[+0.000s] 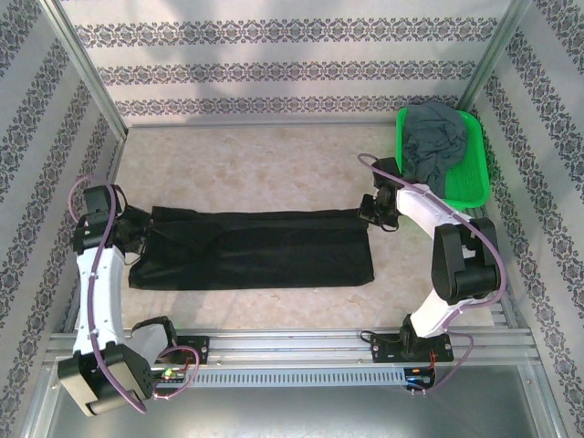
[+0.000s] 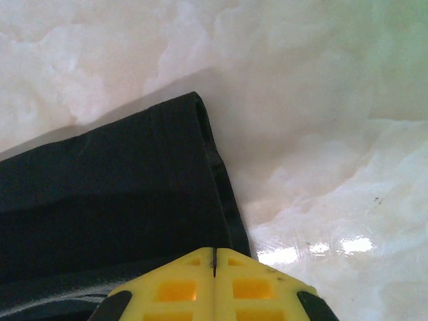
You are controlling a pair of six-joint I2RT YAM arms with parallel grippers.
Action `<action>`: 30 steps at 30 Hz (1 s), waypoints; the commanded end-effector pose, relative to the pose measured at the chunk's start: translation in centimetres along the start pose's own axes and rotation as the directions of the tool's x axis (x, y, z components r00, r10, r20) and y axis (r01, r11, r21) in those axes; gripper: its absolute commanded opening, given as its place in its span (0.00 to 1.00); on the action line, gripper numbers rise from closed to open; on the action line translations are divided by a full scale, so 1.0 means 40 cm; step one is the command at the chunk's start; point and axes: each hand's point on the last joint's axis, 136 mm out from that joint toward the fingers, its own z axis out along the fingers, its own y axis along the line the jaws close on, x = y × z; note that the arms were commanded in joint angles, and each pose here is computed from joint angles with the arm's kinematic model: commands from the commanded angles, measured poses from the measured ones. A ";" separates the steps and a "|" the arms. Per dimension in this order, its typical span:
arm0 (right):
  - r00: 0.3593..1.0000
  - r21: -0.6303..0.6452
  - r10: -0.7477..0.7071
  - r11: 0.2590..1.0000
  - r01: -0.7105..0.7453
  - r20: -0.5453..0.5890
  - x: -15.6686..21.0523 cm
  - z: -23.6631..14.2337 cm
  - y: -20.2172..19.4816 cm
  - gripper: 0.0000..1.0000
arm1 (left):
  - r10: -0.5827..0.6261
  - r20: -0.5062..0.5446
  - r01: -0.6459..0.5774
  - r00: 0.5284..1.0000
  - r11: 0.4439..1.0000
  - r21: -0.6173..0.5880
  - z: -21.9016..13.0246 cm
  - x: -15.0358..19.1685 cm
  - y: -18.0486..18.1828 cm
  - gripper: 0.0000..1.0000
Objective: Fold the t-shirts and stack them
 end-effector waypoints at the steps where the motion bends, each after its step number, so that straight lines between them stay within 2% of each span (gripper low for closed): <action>1: 0.999 0.026 -0.039 0.999 0.038 0.033 0.005 -0.029 -0.006 0.00 | -0.029 -0.009 0.028 1.000 0.996 -0.079 -0.010 0.023 0.065 0.00; 12: 0.999 0.006 -0.016 1.000 0.017 -0.030 0.069 0.003 -0.018 0.00 | -0.061 -0.023 0.056 0.998 0.983 -0.173 0.025 0.087 0.196 0.00; 30: 0.997 0.037 -0.025 0.999 0.027 -0.071 0.112 0.005 -0.043 0.00 | -0.033 -0.012 0.029 0.999 0.964 -0.264 0.050 0.100 0.272 0.00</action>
